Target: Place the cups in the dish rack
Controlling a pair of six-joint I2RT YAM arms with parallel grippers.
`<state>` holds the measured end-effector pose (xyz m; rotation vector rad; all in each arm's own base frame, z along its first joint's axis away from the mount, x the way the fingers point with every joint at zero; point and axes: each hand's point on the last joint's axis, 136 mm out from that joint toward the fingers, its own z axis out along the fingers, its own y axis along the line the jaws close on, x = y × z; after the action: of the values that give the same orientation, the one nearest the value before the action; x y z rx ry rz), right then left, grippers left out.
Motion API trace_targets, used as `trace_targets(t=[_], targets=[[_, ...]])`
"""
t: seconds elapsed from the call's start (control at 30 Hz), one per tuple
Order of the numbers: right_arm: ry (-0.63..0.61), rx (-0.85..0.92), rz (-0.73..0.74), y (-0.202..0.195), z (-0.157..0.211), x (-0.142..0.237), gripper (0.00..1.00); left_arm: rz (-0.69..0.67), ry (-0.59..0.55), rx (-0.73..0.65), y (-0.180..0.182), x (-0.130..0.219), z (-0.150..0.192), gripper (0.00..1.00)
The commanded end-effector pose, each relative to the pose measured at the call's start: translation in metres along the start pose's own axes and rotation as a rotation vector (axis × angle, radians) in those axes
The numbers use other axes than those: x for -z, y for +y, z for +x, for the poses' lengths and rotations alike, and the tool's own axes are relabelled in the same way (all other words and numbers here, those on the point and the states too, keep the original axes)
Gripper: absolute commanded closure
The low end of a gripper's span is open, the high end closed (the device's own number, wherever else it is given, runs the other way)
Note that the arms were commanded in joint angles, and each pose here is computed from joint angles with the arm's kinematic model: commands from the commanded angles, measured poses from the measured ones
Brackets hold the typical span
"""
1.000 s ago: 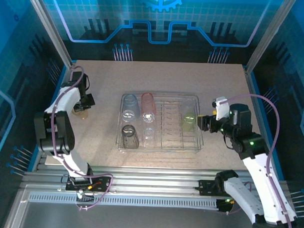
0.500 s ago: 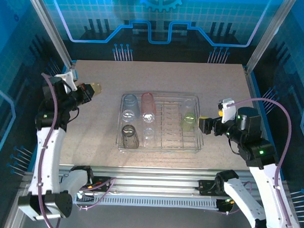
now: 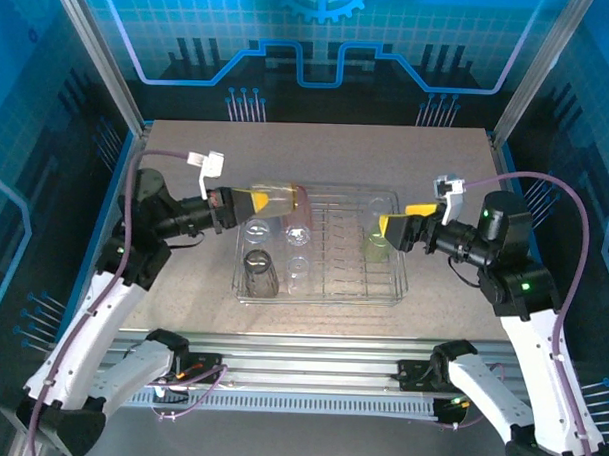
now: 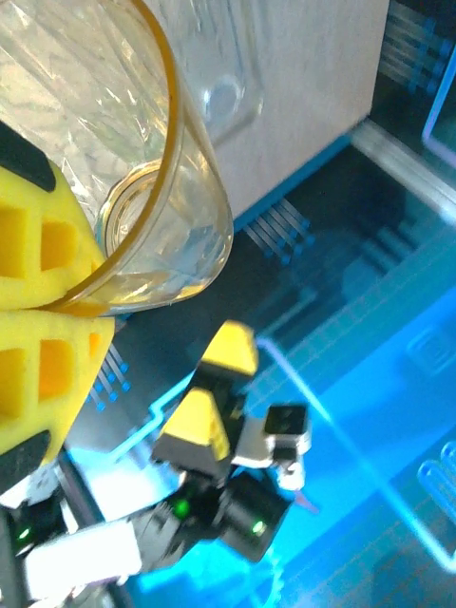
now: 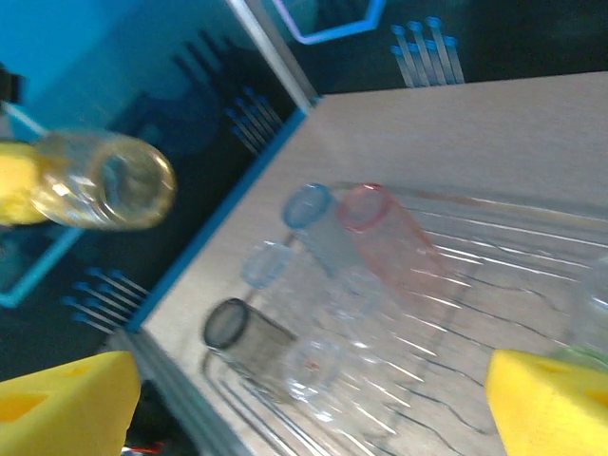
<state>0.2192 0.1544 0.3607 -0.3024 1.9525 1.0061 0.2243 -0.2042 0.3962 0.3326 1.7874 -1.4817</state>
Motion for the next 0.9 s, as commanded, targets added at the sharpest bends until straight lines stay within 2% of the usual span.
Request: trace_targets(t=[0.0,0.33,0.57,0.87], targets=[[-0.028,-0.051,-0.211,0.038,-0.015,-0.008,0.05,0.175,-0.004,-0.066,-0.038,-0.007,0.0,1.0],[0.034,-0.032,-0.358,0.072,-0.012,-0.047,0.03,0.329,0.041,-0.073,-0.064,-0.028,0.014,1.0],[0.043,-0.029,-0.486,0.098,-0.014,-0.062,0.01,0.343,0.055,-0.074,-0.066,-0.036,0.017,1.0],[0.076,0.0,-0.58,0.123,-0.007,-0.072,0.02,0.344,0.059,-0.075,-0.063,-0.041,0.019,1.0]])
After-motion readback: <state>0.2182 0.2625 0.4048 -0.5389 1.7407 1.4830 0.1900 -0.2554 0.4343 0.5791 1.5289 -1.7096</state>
